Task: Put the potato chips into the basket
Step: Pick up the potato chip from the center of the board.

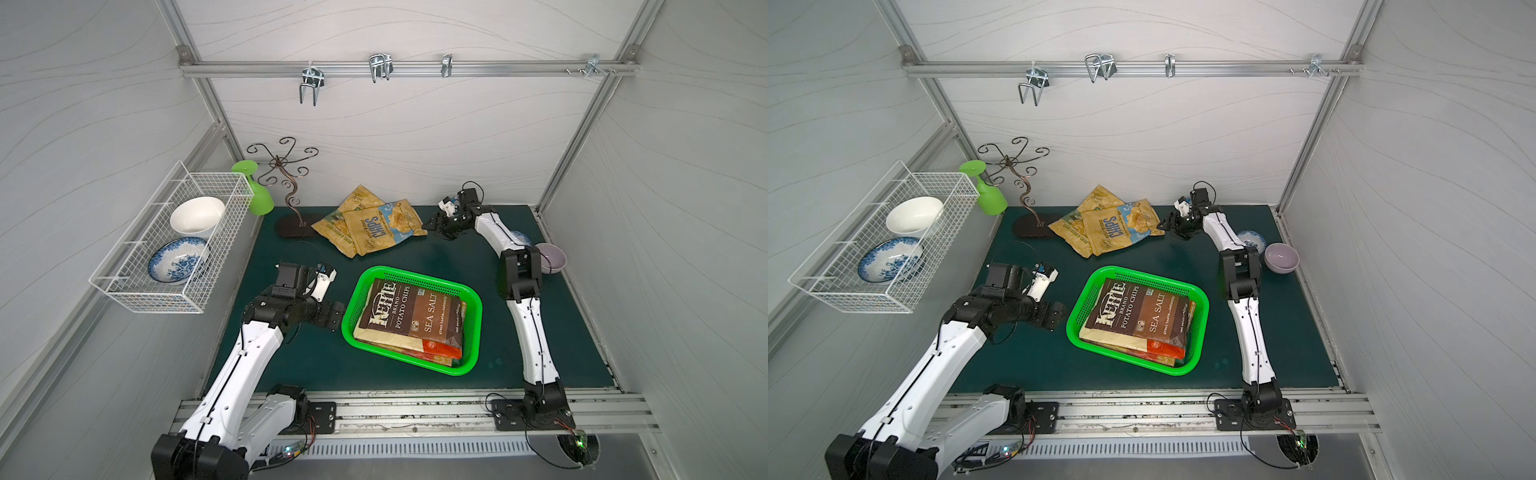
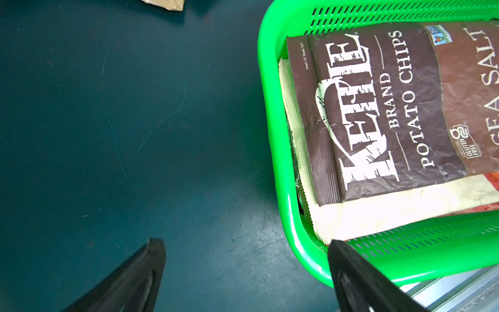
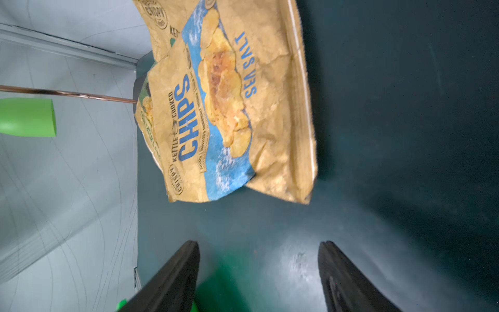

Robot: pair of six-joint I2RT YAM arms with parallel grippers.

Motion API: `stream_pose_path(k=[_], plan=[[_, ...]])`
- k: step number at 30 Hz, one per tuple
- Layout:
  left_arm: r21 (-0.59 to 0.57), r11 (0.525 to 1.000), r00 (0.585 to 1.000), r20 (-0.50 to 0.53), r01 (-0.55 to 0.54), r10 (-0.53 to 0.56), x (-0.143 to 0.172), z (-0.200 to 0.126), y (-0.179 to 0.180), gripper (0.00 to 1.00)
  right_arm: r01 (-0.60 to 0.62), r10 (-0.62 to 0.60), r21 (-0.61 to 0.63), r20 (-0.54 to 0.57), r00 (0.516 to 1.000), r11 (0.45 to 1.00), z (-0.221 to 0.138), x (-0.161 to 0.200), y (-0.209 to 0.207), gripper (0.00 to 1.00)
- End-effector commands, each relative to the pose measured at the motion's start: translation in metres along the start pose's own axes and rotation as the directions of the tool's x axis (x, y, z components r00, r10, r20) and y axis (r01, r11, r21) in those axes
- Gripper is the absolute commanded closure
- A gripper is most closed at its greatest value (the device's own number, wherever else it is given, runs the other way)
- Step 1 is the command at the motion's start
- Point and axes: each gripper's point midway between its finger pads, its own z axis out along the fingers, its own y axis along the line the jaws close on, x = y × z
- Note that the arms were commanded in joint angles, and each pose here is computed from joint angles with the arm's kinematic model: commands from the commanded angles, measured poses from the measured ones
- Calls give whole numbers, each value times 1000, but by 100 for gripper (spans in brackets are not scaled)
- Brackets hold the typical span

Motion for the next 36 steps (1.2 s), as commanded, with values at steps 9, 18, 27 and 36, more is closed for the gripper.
stream_pose_path(k=[9, 18, 27, 36], plan=[[15, 1000, 999, 40, -13, 13, -7, -4, -3, 2, -59, 65, -94, 68, 996, 994, 34, -22, -18, 34], [11, 1000, 999, 37, -11, 11, -7, -4, -2, 2, -28, 37, -173, 47, 998, 985, 52, -14, 0, 35], [10, 1000, 999, 44, -13, 13, -7, -5, -3, 2, -14, 28, -205, 65, 998, 979, 41, -22, 12, 60], [11, 1000, 999, 47, -15, 14, -7, -6, -3, 2, 16, 2, -196, 92, 996, 981, 24, -29, 28, 95]])
